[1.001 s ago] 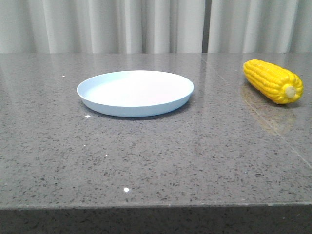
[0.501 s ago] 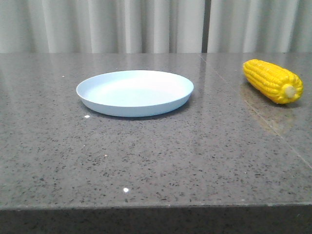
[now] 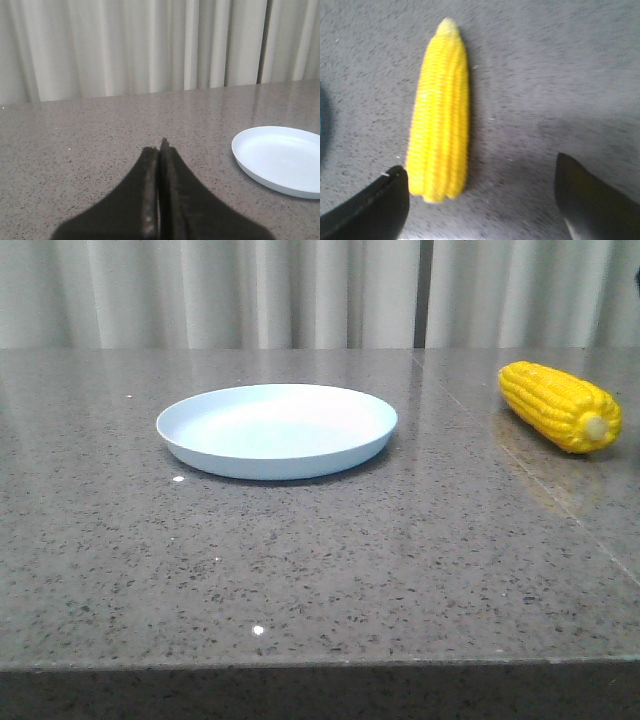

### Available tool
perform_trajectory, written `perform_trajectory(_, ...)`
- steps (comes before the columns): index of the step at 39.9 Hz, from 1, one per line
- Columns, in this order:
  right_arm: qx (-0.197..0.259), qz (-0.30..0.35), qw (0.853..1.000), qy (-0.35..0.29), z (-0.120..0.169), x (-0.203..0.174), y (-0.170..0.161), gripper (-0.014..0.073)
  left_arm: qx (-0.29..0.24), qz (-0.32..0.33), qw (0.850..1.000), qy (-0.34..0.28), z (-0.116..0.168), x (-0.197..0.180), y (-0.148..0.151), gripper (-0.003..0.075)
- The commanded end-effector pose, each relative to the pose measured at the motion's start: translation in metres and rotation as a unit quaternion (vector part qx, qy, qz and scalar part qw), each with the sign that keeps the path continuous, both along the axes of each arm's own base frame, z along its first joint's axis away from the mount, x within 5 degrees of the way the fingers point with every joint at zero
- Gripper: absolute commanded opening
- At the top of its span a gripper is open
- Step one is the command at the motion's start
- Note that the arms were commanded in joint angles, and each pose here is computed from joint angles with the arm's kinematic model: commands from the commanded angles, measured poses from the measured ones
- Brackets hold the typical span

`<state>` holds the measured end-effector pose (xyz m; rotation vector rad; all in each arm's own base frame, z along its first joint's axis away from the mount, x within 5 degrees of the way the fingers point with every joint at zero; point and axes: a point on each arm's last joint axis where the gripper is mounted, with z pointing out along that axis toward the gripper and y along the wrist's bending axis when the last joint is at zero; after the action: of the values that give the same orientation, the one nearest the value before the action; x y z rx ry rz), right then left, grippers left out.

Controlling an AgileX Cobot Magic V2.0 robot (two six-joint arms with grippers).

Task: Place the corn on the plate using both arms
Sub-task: 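Lower the open right gripper over the yellow corn cob, then close the right gripper on the corn and lift it toward the plate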

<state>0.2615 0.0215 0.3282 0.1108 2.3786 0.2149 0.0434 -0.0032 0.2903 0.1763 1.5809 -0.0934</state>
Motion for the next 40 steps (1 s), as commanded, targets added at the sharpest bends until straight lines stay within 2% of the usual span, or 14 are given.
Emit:
perform_trajectory(1, 0.01, 0.014, 1.0, -0.023, 0.011, 0.023, 0.011, 0.0615, -0.011, -0.008, 0.999, -0.046, 0.015, -0.002, -0.001, -0.002)
perform_trajectory(11, 0.009, 0.034, 0.999, 0.036, -0.022, 0.077, 0.03, 0.0615, -0.011, -0.008, 0.999, -0.046, 0.015, -0.002, -0.001, -0.002)
perform_trajectory(20, 0.007, 0.034, 0.997, 0.065, -0.042, 0.09, 0.031, 0.06, -0.011, -0.008, 0.999, -0.046, 0.015, -0.002, -0.001, -0.002)
perform_trajectory(23, 0.007, 0.034, 0.997, 0.065, -0.043, 0.09, 0.031, 0.0521, -0.011, -0.008, 0.999, -0.046, 0.015, -0.002, -0.001, -0.002)
perform_trajectory(28, 0.007, 0.034, 0.997, 0.065, -0.043, 0.09, 0.031, 0.0264, -0.011, -0.008, 0.999, -0.046, 0.015, -0.002, -0.001, -0.002)
perform_trajectory(32, 0.007, 0.034, 0.998, 0.061, -0.039, 0.089, 0.031, 0.0097, -0.011, -0.008, 0.999, -0.046, 0.015, -0.002, -0.001, -0.002)
perform_trajectory(34, 0.007, 0.035, 0.998, 0.06, -0.035, 0.086, 0.031, 0.0057, -0.011, -0.008, 0.999, -0.046, 0.015, -0.002, -0.001, -0.002)
perform_trajectory(40, 0.015, 0.037, 0.999, 0.034, -0.004, 0.072, 0.033, 0.0061, -0.011, -0.008, 0.999, -0.046, 0.015, -0.002, -0.001, -0.002)
